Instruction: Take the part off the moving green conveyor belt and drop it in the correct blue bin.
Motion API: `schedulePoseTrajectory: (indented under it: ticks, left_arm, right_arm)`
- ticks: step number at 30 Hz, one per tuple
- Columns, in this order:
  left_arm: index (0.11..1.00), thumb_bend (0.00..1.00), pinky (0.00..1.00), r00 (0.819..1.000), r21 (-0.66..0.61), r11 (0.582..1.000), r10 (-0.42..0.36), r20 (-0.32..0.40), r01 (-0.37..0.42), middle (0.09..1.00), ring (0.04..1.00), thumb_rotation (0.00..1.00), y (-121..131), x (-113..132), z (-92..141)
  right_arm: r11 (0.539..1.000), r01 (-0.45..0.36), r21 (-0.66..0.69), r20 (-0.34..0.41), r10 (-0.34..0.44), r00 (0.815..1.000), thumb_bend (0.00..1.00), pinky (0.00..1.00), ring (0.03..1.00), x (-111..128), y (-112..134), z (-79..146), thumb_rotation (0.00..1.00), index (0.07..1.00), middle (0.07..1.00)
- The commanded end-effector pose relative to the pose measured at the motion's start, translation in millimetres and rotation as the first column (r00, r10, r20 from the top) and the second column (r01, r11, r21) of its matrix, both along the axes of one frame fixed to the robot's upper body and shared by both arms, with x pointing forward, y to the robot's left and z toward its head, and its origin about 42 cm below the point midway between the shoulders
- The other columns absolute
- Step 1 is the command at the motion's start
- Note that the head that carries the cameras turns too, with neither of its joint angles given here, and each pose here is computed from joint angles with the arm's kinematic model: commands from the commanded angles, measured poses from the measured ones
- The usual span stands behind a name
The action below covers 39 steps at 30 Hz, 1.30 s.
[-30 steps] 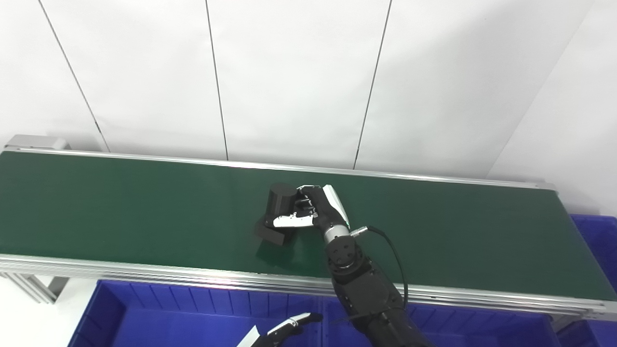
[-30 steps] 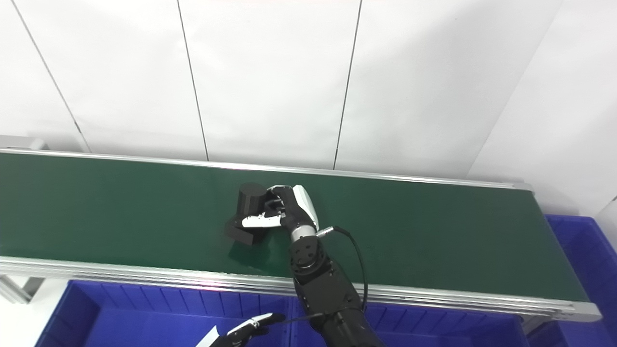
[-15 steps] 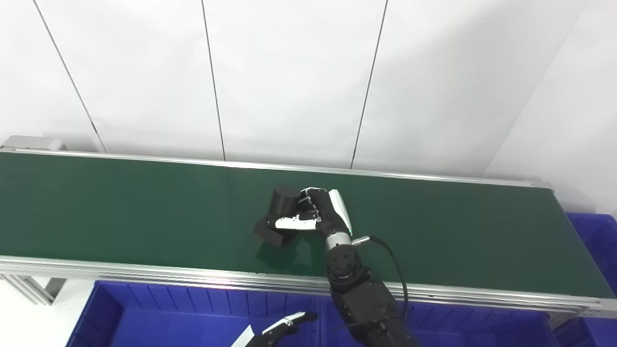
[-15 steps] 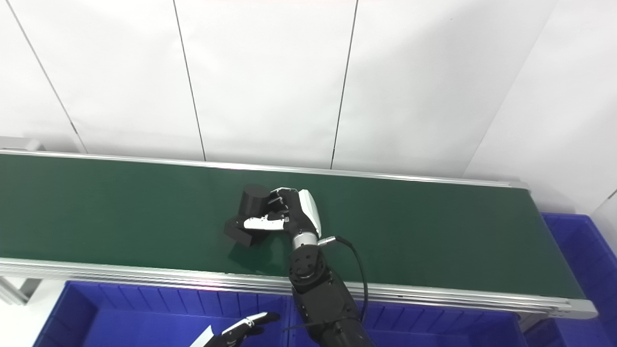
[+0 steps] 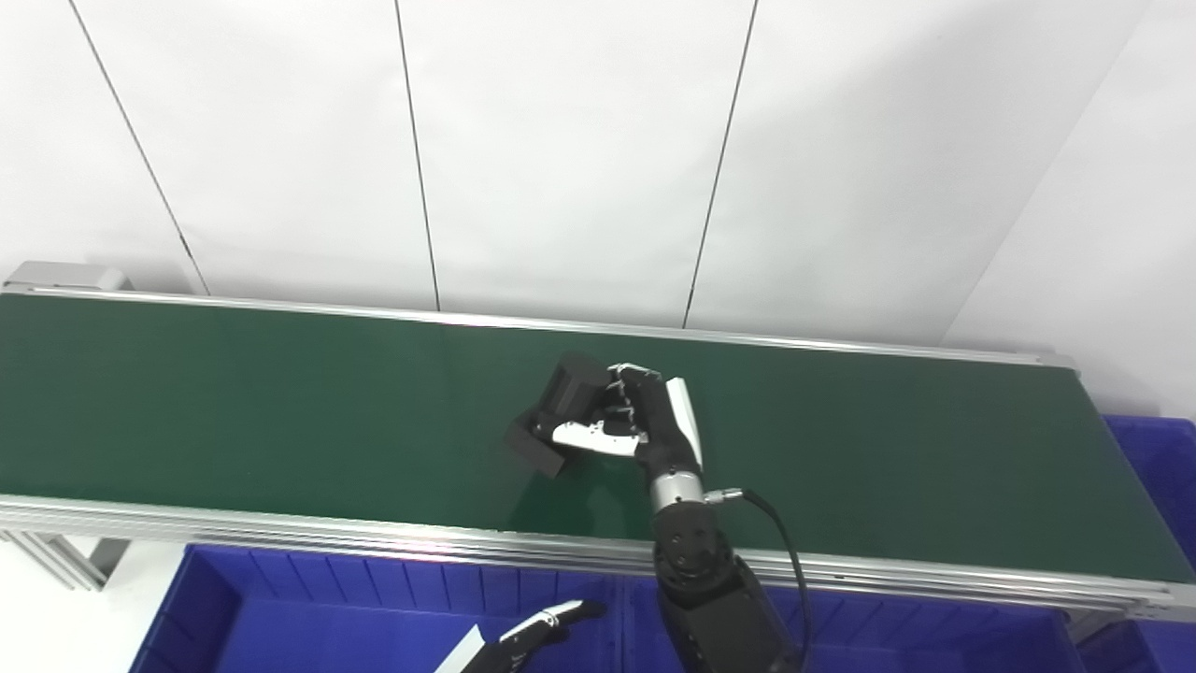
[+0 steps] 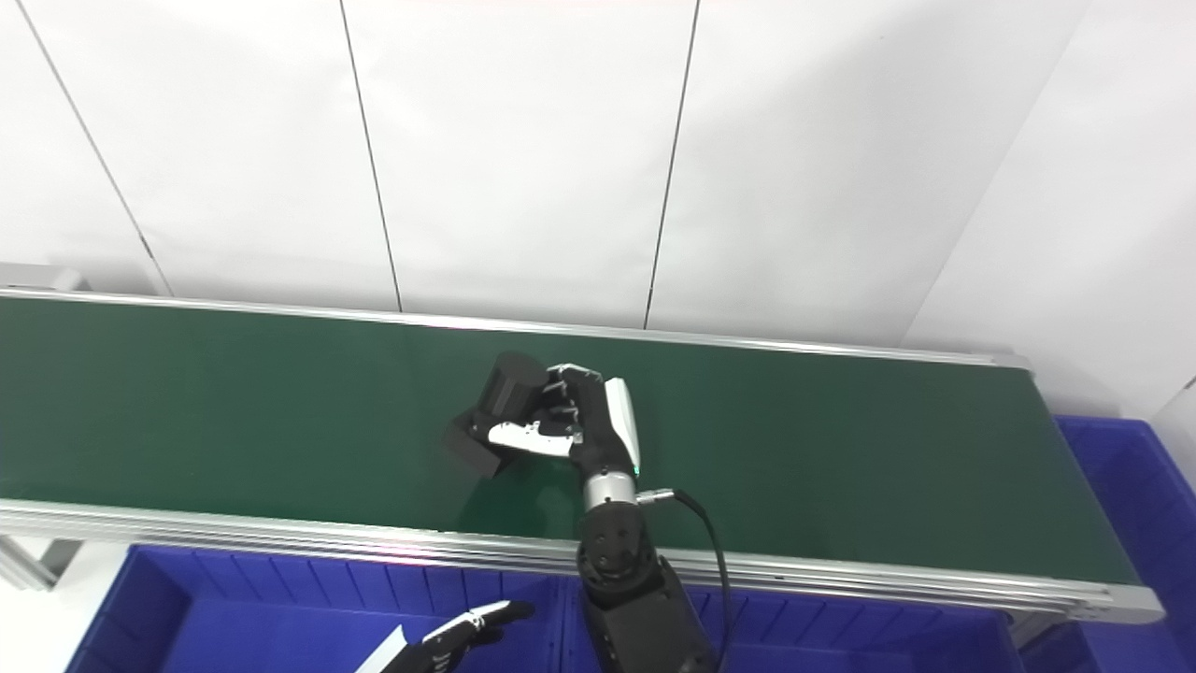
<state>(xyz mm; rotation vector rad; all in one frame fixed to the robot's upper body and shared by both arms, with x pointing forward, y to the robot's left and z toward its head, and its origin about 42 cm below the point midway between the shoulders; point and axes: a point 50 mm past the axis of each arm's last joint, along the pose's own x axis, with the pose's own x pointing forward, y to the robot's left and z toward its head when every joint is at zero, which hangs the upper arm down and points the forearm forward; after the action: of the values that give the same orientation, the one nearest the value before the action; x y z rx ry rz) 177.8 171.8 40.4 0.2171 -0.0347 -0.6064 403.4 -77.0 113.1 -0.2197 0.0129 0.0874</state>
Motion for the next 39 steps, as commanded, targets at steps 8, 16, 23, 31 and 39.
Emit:
schedulePoseTrajectory:
  ticks: [8, 16, 23, 31, 39]
  left_arm:
    - [0.850, 0.81, 0.93, 0.998, -0.006, 1.000, 0.001, 0.057, -0.001, 0.910, 0.935, 0.87, 12, 10, 6]
    - [0.860, 0.80, 0.93, 0.997, -0.007, 1.000, 0.003, 0.072, -0.003, 0.915, 0.940, 0.86, 23, 12, 13]
    - [0.854, 0.79, 0.91, 0.996, -0.024, 0.999, 0.026, 0.088, -0.024, 0.909, 0.927, 0.87, 29, 17, 25]
    - [0.877, 0.78, 0.87, 0.996, -0.008, 0.997, 0.077, 0.051, -0.077, 0.912, 0.910, 0.85, 31, 17, 45]
    - [0.871, 0.76, 0.83, 0.993, -0.020, 0.993, 0.115, 0.038, -0.114, 0.912, 0.903, 0.82, 24, 20, 57]
  right_arm:
    - [0.996, 0.005, 0.085, 0.189, -0.021, 0.982, 0.52, 0.47, 0.514, -34, -41, 37, 0.00, 0.480, 0.506]
    - [0.998, 0.043, 0.054, 0.198, -0.053, 0.979, 0.52, 0.30, 0.381, -80, -75, 39, 0.00, 0.496, 0.463]
    - [0.998, 0.056, -0.005, 0.187, -0.054, 0.981, 0.52, 0.34, 0.414, -119, -106, 33, 0.00, 0.499, 0.445]
    - [0.997, 0.057, -0.055, 0.055, -0.054, 0.997, 0.52, 0.21, 0.284, -167, -144, 42, 0.00, 0.499, 0.417]
    - [0.976, -0.048, -0.213, -0.057, 0.036, 0.998, 0.51, 0.29, 0.382, -186, -168, 47, 0.00, 0.518, 0.451]
